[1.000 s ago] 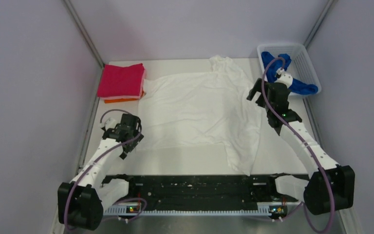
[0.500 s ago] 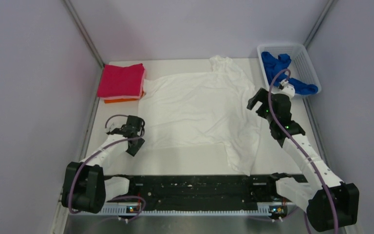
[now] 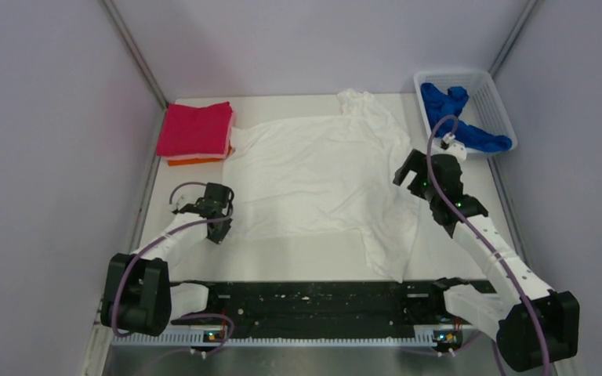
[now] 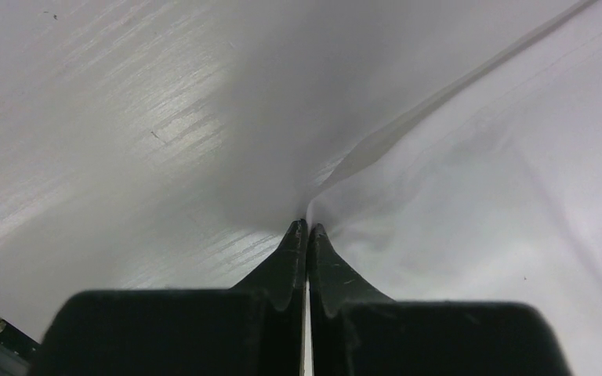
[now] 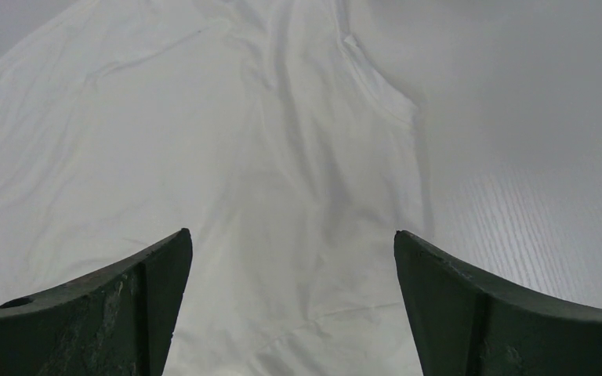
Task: Fold and stack the t-shirts
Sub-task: Grab the side of the flattened tshirt closest away from the robot with both arms
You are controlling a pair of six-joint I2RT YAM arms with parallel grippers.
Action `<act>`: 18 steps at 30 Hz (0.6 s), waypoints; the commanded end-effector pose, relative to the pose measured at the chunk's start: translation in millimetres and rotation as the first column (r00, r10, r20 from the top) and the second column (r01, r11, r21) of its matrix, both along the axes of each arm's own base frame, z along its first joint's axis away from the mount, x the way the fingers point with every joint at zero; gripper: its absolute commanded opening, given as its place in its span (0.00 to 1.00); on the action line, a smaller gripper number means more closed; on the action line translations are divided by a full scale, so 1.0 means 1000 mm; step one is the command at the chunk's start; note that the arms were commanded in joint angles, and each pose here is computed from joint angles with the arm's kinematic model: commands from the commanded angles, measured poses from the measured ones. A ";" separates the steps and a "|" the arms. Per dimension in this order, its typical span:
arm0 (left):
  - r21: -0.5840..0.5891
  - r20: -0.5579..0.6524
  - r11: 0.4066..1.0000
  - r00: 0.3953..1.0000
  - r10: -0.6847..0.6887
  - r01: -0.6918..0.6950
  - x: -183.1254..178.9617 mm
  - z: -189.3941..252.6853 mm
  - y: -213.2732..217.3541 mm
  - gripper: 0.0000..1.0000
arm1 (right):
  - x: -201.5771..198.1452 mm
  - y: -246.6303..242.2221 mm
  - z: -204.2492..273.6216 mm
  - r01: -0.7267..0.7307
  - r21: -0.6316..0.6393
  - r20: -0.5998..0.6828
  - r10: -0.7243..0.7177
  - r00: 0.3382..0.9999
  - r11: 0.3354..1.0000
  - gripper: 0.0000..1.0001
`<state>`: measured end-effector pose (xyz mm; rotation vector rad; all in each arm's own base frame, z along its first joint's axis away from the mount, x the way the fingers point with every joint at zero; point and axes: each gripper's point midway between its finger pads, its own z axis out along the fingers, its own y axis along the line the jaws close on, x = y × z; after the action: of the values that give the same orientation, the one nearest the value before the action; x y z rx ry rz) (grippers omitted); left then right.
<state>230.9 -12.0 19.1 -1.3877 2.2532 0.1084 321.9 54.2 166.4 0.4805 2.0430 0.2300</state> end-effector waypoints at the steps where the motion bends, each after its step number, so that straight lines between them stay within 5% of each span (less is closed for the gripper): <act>1: -0.002 0.036 1.000 0.999 0.010 -0.010 0.007 0.006 0.000 0.00 | -0.017 0.016 -0.011 -0.040 -0.023 -0.093 0.037 0.995 0.999 0.97; 9: 0.050 0.085 0.999 0.996 0.008 -0.012 0.013 0.023 0.014 0.00 | -0.126 0.062 -0.067 -0.375 -0.115 -0.470 0.283 0.836 0.920 0.92; 18: 0.044 0.085 0.999 0.996 0.011 -0.015 0.015 0.025 0.015 0.00 | -0.211 0.074 -0.122 -0.408 -0.012 -0.662 0.299 0.688 0.913 0.78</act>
<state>233.8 -1.4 29.6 -1.3664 2.2120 0.1150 140.0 136.6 70.7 -0.0547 2.6984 0.1806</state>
